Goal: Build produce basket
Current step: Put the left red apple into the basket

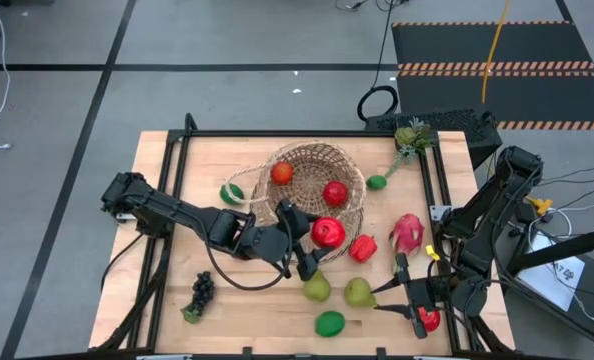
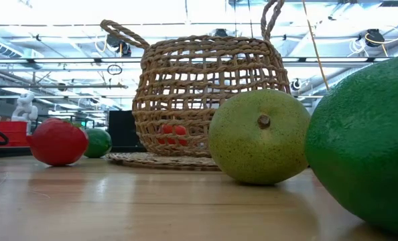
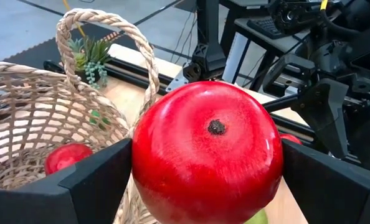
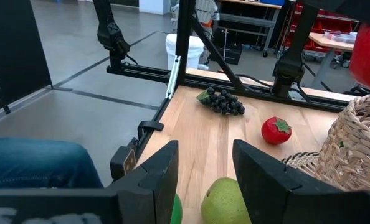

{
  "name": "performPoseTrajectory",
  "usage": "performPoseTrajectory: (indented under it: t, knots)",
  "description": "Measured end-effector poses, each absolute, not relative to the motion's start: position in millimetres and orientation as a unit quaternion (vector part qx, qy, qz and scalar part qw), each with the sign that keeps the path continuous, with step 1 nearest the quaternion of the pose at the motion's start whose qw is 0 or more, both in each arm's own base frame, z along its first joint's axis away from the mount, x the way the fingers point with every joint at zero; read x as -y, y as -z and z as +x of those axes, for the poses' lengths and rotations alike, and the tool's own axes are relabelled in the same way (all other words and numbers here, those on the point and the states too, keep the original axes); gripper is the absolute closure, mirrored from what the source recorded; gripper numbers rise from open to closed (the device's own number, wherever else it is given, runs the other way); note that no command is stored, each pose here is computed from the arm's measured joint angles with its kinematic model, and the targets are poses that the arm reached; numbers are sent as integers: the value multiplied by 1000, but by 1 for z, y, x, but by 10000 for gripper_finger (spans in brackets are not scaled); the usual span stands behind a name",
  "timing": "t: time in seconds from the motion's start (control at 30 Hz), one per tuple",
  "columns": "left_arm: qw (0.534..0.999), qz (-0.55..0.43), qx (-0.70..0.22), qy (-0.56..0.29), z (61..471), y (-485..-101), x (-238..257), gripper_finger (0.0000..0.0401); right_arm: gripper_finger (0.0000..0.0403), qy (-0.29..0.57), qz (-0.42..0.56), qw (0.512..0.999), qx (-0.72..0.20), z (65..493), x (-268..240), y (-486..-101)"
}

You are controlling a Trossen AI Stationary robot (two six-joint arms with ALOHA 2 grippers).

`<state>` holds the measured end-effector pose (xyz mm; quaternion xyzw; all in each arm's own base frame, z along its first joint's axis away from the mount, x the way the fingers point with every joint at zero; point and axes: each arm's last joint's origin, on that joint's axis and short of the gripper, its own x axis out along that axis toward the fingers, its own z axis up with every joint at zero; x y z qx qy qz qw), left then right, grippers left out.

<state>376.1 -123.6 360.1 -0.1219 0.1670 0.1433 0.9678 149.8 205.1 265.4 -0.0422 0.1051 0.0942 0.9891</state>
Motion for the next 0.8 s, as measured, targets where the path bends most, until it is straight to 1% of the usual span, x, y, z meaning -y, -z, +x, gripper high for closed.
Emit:
performPoseTrajectory:
  t: [0.17,0.27,0.43,0.63,0.8]
  knots:
    - [968,-119,-168,-145,376,-360,122,13,255,-94,-42,989,-105,150,-205,-265]
    - [969,-99,-171,-147,377,-360,119,13,255,-94,-42,989,-105,150,-205,-265]
    - [966,-100,-172,-164,382,-359,104,13,255,-94,-42,989,-105,150,-205,-265]
    - [958,-77,-197,-192,387,-355,71,13,255,-94,-42,989,-105,150,-205,-265]
    - [941,-86,-257,-204,388,-346,30,13,255,-94,-41,989,-105,150,-205,-265]
